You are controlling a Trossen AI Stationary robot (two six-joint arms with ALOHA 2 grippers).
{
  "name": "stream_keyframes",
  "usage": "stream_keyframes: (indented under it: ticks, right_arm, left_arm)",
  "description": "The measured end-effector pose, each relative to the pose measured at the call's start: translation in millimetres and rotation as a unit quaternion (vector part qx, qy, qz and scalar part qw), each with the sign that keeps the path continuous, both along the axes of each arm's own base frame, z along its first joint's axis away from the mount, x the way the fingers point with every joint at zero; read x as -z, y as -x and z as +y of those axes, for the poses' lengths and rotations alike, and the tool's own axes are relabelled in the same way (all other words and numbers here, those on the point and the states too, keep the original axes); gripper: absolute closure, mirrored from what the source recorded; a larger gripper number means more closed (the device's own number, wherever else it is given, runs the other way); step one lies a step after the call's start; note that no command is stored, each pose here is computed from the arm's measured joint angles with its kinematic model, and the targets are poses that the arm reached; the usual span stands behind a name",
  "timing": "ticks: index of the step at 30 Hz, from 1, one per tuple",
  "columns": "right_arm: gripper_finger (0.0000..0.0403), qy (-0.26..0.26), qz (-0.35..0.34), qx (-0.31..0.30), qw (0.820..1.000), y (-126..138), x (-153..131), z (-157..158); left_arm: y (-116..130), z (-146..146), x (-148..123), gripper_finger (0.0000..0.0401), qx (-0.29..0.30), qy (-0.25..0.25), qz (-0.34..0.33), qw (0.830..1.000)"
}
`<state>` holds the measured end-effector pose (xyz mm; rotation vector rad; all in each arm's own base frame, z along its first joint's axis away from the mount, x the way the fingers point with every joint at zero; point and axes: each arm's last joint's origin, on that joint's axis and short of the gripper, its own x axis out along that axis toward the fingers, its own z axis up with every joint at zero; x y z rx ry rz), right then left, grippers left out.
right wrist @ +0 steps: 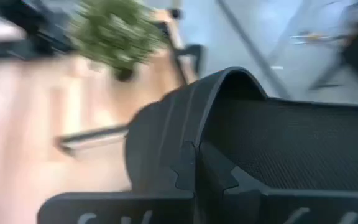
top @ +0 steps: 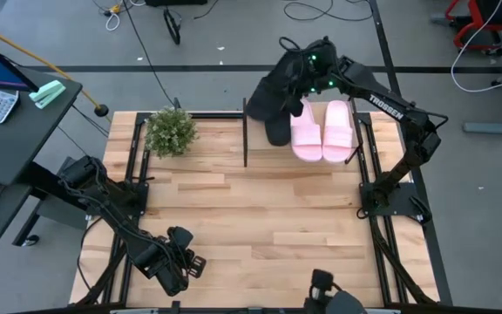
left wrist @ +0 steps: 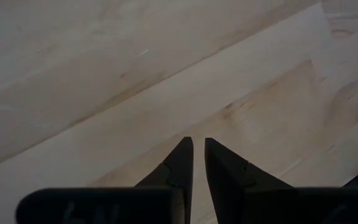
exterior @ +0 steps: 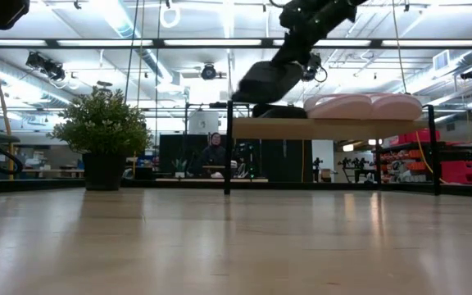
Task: Pick and place slides into the shelf
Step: Put the black slipper on the shelf
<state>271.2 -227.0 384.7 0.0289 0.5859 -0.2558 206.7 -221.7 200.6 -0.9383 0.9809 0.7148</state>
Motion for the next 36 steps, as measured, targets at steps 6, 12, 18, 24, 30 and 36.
stream_keyframes:
  ticks: [6,12,18,24,30,36]
  right_arm:
    - [0.0398,0.103,0.074,0.051,0.991,5,-3,-4]
    - [0.0398,0.145,0.105,0.066,0.982,3,-3,-3]
    - [0.0398,0.192,0.130,0.060,0.971,-4,-4,5]
    - [0.0398,0.241,0.136,0.085,0.957,-8,-10,7]
    - [0.0398,0.249,0.137,0.094,0.954,-9,-12,7]
    - [0.0398,0.271,0.142,0.110,0.946,-8,-16,7]
  left_arm:
    - [0,0,0,0.0360,-0.001,0.000,0.000,1.000]
    - [0,0,0,0.0358,-0.001,0.000,0.000,1.000]
    - [0,0,0,0.0362,-0.001,0.000,0.000,1.000]
    - [0,0,0,0.0358,-0.001,0.000,0.000,1.000]
    - [0,0,0,0.0362,-0.001,0.000,0.000,1.000]
    - [0,0,0,0.0366,-0.001,0.000,0.000,1.000]
